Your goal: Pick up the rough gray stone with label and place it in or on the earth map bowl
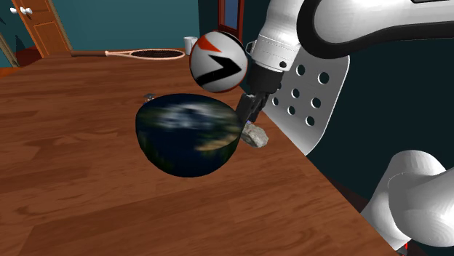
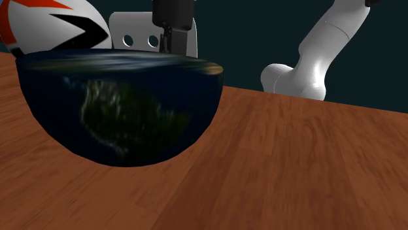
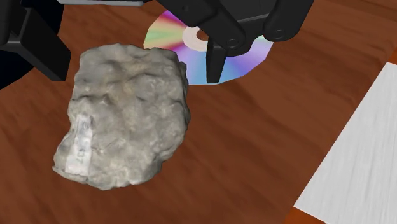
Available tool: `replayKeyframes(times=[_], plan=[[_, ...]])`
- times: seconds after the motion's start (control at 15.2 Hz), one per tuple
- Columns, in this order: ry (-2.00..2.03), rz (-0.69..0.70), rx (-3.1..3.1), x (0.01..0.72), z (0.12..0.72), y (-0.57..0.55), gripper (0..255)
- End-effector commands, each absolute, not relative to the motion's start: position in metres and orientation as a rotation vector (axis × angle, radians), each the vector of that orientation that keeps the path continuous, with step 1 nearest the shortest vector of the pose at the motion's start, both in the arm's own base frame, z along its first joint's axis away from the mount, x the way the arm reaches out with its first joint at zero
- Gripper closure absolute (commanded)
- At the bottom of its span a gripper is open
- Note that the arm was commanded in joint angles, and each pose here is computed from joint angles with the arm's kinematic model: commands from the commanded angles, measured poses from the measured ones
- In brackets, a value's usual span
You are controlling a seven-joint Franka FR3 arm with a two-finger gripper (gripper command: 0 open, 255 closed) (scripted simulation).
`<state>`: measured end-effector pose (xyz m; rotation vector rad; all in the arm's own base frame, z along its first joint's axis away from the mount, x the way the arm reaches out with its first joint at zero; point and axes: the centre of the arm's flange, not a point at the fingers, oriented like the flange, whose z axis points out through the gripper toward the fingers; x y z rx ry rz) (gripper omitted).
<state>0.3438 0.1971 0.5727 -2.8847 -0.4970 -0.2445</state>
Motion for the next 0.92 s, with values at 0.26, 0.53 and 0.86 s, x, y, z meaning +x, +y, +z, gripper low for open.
replayKeyframes(times=[0.26,0.53,0.86], plan=[[-0.502,-0.235,-2.887,0.342,0.570,0.200,255],[-0.502,-0.235,-2.887,0.342,0.570,0.200,255],[-0.502,-0.235,-2.887,0.343,0.580,0.199,255]])
